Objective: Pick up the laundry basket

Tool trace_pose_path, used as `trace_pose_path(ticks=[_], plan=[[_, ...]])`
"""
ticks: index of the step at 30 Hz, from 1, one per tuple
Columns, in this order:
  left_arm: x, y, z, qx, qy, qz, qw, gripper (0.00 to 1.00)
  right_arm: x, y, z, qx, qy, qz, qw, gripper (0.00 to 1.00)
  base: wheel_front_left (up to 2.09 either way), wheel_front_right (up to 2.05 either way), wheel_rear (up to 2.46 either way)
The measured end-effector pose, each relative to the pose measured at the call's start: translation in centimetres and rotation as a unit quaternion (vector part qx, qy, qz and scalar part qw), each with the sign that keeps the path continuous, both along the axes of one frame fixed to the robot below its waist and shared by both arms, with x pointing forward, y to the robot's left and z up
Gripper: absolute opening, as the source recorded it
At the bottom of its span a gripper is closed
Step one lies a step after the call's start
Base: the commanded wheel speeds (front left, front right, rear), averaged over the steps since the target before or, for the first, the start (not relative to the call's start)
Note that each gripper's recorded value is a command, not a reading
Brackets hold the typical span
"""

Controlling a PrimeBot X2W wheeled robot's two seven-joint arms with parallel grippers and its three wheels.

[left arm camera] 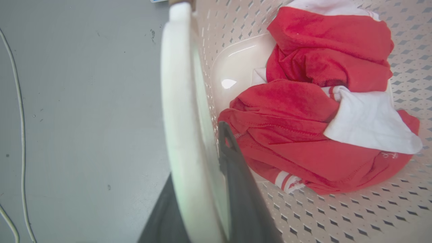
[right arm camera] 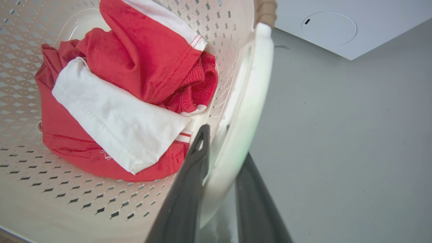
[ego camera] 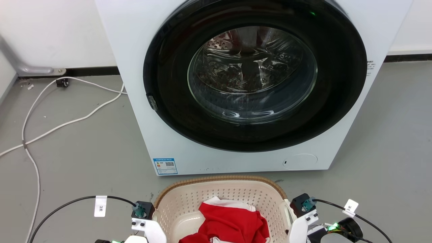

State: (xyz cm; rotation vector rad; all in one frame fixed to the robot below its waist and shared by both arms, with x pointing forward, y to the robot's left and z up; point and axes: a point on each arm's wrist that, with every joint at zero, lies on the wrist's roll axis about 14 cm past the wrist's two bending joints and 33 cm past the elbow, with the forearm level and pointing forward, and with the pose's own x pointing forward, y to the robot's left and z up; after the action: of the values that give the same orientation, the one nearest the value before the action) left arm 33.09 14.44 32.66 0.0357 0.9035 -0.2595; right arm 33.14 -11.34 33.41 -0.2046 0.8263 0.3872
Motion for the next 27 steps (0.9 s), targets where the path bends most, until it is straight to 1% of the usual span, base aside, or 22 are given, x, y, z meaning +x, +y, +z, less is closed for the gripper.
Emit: trace_pose_path(ticks=[27], plan=[[-0.64, -0.36, -0.23, -0.009, 0.011, -0.003, 1.000, 0.00, -0.68, -0.51, -0.27, -0.007, 0.019, -0.006, 1.000, 0.00, 0.00, 0.00, 0.00]])
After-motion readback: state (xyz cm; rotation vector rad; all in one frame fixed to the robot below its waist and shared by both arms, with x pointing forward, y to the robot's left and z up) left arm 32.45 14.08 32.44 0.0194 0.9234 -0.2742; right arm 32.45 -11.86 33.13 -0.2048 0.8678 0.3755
